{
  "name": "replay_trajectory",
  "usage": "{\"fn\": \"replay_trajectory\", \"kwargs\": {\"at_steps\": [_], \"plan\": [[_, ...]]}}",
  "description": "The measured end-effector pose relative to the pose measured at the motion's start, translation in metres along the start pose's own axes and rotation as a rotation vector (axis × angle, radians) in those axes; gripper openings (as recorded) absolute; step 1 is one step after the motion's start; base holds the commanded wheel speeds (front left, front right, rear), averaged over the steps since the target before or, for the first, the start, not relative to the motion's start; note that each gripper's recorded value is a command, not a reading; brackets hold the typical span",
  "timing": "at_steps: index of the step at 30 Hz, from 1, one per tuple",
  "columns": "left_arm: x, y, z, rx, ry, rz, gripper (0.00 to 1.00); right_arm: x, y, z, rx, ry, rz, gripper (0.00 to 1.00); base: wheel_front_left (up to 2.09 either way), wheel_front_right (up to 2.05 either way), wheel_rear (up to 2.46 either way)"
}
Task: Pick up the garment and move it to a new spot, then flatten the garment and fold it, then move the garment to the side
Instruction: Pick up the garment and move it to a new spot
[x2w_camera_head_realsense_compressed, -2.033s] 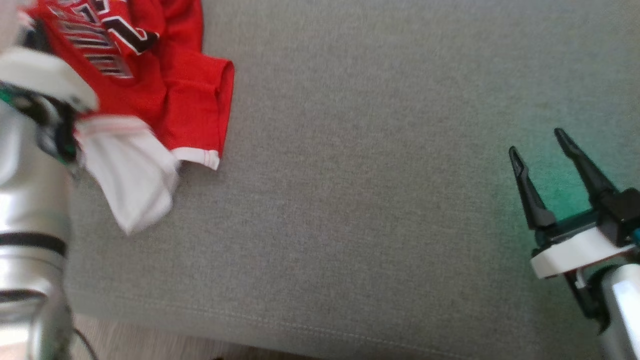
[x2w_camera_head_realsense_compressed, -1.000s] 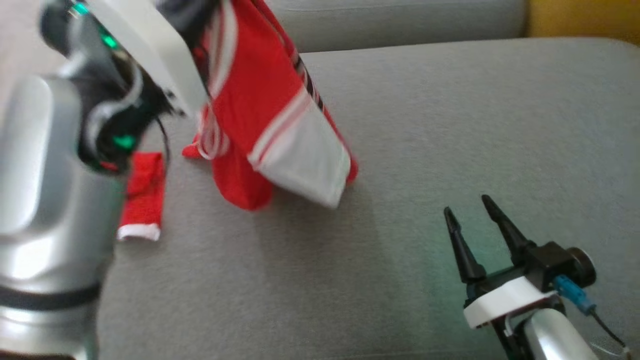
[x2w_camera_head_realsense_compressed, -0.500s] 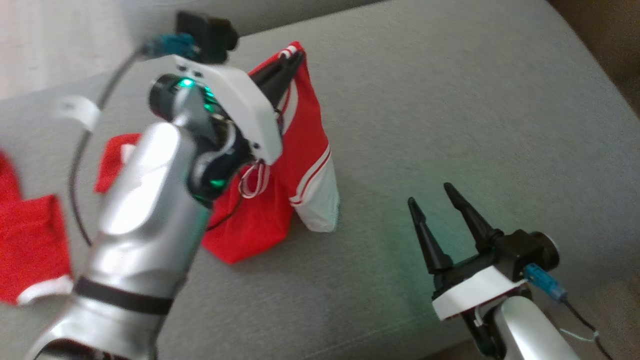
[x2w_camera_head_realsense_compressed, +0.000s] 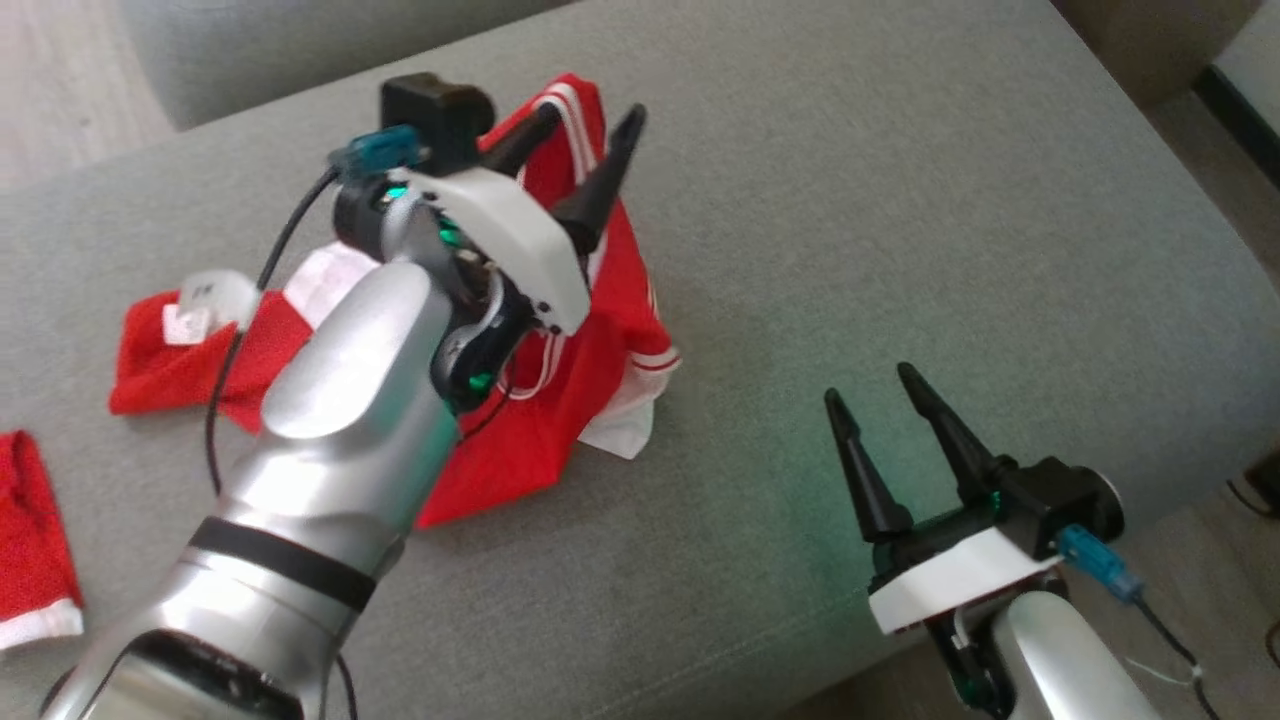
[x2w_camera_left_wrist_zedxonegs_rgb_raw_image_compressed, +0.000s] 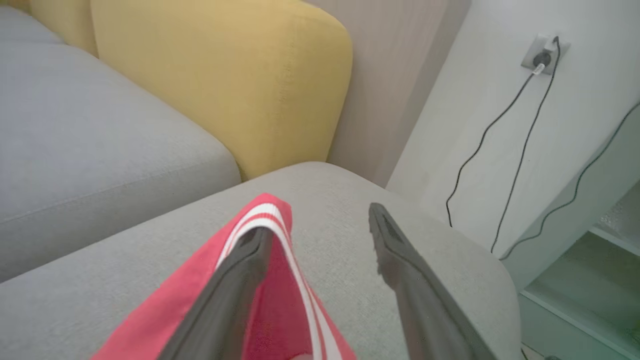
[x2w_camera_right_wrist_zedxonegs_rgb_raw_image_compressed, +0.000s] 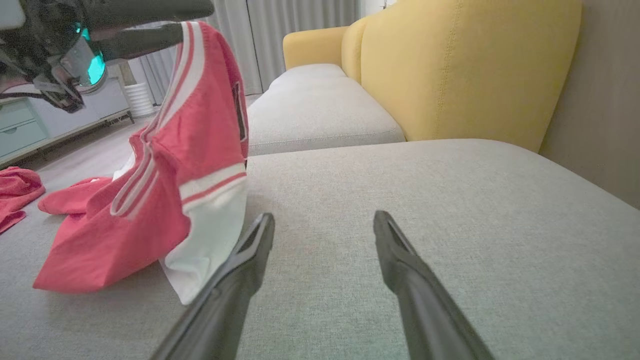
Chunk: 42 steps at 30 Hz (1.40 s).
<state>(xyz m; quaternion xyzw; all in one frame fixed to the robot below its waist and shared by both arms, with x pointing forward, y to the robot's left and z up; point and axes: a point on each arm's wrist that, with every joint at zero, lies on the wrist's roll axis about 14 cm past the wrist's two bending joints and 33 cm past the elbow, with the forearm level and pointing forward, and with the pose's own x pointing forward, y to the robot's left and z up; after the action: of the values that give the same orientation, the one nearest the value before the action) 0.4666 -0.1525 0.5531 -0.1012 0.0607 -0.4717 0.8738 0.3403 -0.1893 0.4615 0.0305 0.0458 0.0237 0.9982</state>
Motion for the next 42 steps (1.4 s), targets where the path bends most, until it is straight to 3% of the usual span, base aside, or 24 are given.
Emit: {"fn": "replay_trajectory", "kwargs": {"at_steps": [6, 11, 14, 22, 35, 42], "plan": [[-0.026, 0.022, 0.009, 0.032, -0.063, 0.107, 1.0, 0.003, -0.001, 0.009, -0.008, -0.033, 0.003, 1.0, 0.0, 0.0, 0.0], [-0.071, 0.01, -0.07, -0.082, 0.215, 0.115, 1.0, 0.002, 0.004, 0.005, -0.009, -0.026, 0.023, 1.0, 0.0, 0.0, 0.0], [-0.094, 0.013, -0.085, -0.094, 0.277, 0.145, 1.0, 0.007, 0.009, 0.009, -0.018, -0.038, 0.045, 1.0, 0.0, 0.0, 0.0], [-0.122, 0.006, -0.054, -0.086, 0.114, 0.232, 1.0, 0.008, 0.017, 0.014, -0.022, -0.058, 0.072, 1.0, 0.0, 0.0, 0.0], [-0.244, 0.044, -0.064, -0.02, -0.103, 0.681, 1.0, -0.002, 0.011, 0.006, -0.069, -0.038, 0.065, 1.0, 0.0, 0.0, 0.0], [-0.294, 0.058, -0.043, 0.099, -0.181, 0.84, 1.0, -0.003, 0.009, 0.012, -0.099, -0.057, 0.062, 1.0, 0.0, 0.0, 0.0]]}}
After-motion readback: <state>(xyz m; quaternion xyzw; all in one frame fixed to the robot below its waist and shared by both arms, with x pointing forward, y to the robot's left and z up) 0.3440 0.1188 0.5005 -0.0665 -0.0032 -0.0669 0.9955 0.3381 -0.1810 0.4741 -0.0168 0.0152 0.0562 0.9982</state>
